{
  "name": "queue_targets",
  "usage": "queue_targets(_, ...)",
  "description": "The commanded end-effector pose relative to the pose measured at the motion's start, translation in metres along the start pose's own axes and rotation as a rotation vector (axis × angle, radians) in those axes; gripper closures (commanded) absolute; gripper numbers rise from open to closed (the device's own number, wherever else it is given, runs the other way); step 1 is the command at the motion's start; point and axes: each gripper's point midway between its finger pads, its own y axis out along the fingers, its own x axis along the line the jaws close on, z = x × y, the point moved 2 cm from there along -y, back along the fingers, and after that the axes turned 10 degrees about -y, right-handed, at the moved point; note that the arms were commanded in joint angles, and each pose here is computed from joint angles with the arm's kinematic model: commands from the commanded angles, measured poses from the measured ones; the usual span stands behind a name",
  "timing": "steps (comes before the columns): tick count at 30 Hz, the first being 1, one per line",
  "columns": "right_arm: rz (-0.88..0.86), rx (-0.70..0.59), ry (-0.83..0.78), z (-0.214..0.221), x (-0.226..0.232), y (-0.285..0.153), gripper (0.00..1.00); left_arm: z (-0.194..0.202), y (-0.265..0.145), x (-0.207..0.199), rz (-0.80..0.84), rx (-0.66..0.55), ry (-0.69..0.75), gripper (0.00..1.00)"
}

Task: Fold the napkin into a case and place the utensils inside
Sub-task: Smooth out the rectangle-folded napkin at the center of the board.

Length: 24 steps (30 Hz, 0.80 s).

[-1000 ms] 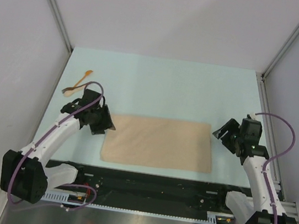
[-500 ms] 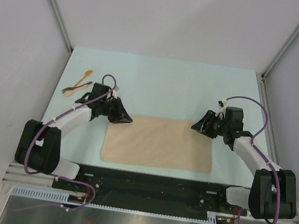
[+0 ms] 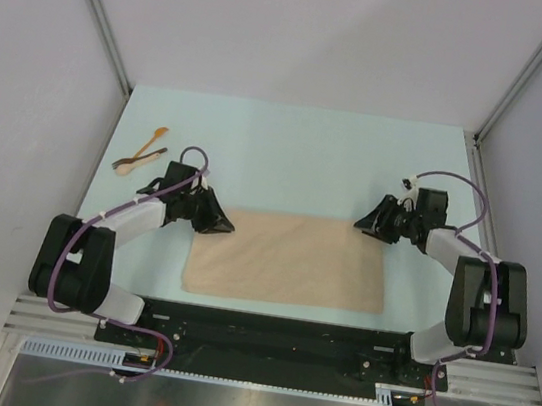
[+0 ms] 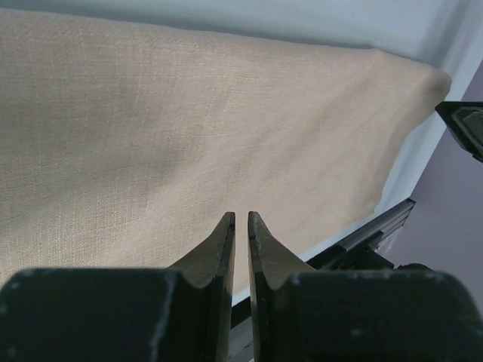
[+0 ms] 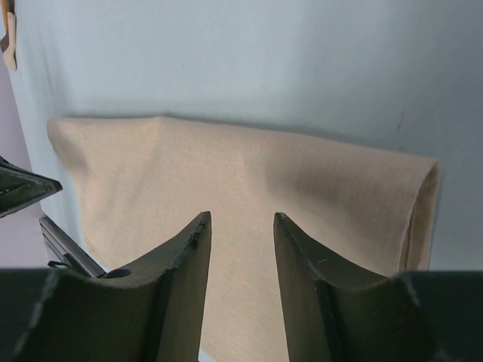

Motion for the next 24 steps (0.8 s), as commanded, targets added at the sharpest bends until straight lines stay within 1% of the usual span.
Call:
queue_targets(1,-0.081,-0.054,-0.11,-0.032,0.007,0.013,0.57,-0.009,-0.007,-0.005,0.024,-0.072,0.015,0.84)
queue_targets(7,-0.09,-0.041,-0.078,-0.036,-0.008,0.038,0.59,-0.013,-0.013,-0.002,-0.006,-0.095,0.025,0.84)
queue_targets(12,-0.087,-0.055,-0.089,-0.046,-0.016,0.053,0.64,-0.016,-0.011,-0.004,0.006,-0.102,0.025,0.8)
queue_targets(14,-0.06,-0.085,-0.093,-0.054,-0.016,0.048,0.63,-0.017,-0.006,-0.003,0.003,-0.088,0.02,0.79)
queue_targets(17,-0.014,-0.104,-0.107,-0.064,-0.01,0.034,0.59,-0.026,0.002,0.004,-0.017,-0.085,-0.009,0.79)
queue_targets(19,0.017,-0.064,-0.091,-0.058,-0.008,0.024,0.56,-0.032,0.005,0.004,-0.017,-0.093,-0.021,0.79)
queue_targets(21,0.04,-0.068,-0.1,-0.054,0.0,0.005,0.52,-0.038,0.006,0.008,-0.025,-0.103,-0.042,0.8)
queue_targets(22,0.048,-0.058,-0.095,-0.043,0.0,0.0,0.49,-0.041,0.006,0.007,-0.02,-0.111,-0.041,0.8)
queue_targets(24,0.035,-0.084,-0.101,-0.039,0.009,-0.013,0.48,-0.048,0.007,0.011,-0.038,-0.13,-0.059,0.8)
